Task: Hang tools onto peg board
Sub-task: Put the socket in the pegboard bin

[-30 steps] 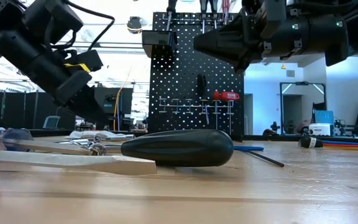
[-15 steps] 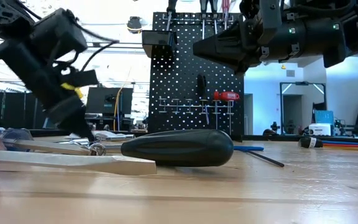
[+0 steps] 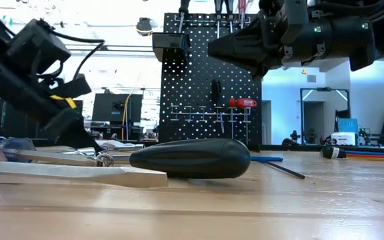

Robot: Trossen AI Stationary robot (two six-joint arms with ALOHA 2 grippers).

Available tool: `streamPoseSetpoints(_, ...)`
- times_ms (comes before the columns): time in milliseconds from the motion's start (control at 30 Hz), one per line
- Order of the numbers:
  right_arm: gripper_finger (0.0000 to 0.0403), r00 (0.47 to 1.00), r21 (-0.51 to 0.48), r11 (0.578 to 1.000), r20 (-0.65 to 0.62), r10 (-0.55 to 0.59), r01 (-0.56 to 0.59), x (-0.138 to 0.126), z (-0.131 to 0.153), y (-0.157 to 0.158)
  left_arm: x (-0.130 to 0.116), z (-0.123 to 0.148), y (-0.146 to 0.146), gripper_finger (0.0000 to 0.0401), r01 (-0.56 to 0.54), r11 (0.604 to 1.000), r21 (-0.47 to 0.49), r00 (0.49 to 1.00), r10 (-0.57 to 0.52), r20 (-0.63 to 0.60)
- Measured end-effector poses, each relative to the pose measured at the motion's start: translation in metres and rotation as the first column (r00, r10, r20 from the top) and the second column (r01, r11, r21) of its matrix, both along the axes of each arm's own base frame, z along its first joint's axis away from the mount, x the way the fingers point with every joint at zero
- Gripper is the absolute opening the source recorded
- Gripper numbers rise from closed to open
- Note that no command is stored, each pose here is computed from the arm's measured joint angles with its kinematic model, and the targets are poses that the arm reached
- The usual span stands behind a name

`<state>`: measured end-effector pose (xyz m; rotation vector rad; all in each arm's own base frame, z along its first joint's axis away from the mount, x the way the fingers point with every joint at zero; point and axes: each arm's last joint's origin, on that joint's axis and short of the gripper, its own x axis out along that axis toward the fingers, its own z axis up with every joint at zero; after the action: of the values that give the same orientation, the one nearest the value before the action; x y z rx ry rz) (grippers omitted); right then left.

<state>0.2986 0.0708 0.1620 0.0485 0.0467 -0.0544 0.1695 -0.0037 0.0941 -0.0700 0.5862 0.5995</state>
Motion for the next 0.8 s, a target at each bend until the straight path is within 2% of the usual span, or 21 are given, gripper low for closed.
streamPoseSetpoints(200,0.0076,1.0,0.001,1.0,0.002,-0.022,0.022,0.001,0.0,-0.006,-0.002,0.0,0.006,0.0297,0.041,0.998,-0.056,0.996,-0.037,0.082)
streamPoseSetpoints(333,0.0076,1.0,0.001,1.0,0.002,-0.023,0.023,0.002,0.0,-0.007,-0.001,0.0,0.012,0.0283,0.043,0.997,-0.063,0.996,-0.038,0.084)
streamPoseSetpoints(433,0.0076,1.0,0.0,1.0,0.002,-0.022,0.022,0.002,0.0,-0.007,-0.001,0.001,0.018,0.0281,0.007,0.997,-0.08,0.996,0.001,0.095)
streamPoseSetpoints(533,0.0076,1.0,0.0,1.0,0.002,-0.023,0.023,0.002,0.0,-0.007,0.0,0.001,0.021,0.028,0.037,0.993,-0.117,0.994,-0.024,0.107)
streamPoseSetpoints(800,0.0076,1.0,0.0,1.0,0.003,-0.029,0.029,0.002,0.0,-0.009,0.001,0.002,0.022,0.0272,0.078,0.989,-0.127,0.991,-0.063,0.121)
